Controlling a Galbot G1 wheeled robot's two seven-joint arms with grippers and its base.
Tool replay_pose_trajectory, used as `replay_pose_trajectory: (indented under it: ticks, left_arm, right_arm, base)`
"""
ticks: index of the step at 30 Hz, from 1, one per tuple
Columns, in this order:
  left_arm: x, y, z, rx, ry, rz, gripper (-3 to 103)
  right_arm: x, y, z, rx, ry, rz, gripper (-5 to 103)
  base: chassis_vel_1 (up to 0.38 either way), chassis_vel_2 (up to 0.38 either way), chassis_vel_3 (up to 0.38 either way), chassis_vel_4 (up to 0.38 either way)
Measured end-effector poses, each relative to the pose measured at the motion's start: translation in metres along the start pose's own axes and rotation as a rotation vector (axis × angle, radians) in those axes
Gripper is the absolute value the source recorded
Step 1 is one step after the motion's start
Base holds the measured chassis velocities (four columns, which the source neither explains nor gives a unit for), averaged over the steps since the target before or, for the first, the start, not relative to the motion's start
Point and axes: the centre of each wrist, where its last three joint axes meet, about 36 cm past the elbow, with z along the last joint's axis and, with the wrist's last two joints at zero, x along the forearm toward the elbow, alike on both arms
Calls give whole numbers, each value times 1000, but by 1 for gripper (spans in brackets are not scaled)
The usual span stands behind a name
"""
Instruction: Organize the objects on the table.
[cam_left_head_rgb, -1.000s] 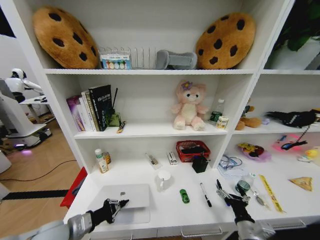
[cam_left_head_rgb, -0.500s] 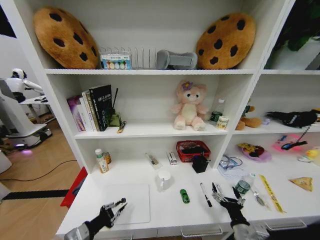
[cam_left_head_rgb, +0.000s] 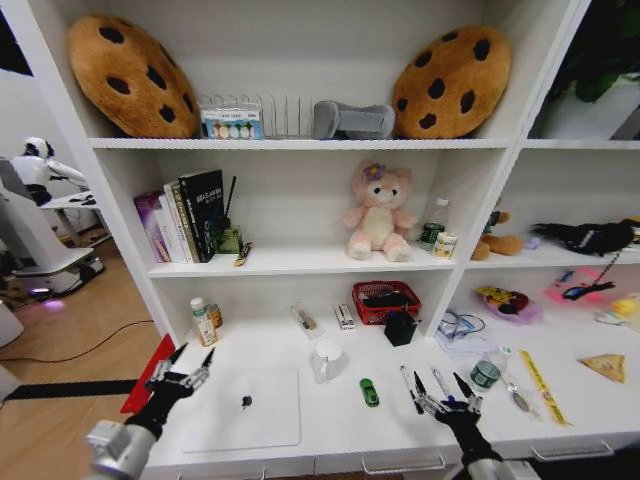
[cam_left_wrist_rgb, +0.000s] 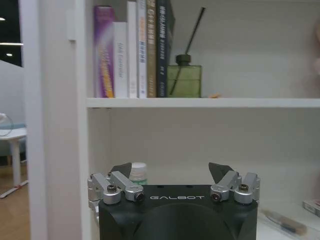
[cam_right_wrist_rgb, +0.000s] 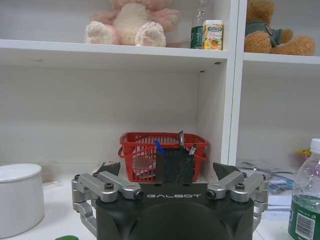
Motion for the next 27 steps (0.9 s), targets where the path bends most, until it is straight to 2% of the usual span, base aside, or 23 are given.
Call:
replay_pose_trajectory:
  ticks: [1,4,12,19,27]
  left_arm:
    - [0,0,0,0,0,0,85]
    - [3,7,-3,22,-24,-55,98]
    - [11,19,5,36,-28,-99,100]
    - [12,19,5,36,-26,-99,100]
    - [12,19,6,33,-25,-95,100]
  right_arm:
    - [0,0,0,0,0,0,100]
    - [3,-3,1,5,5,0,100]
    - [3,-5,-4,30,-5,-24,100]
    - [4,0,-1,27,3,-34,100]
    - [1,11,22,22,48,-74,100]
  base:
    - [0,0,0,0]
    - [0,0,0,0]
    - [0,0,0,0]
    - [0,0,0,0]
    - [0,0,0,0]
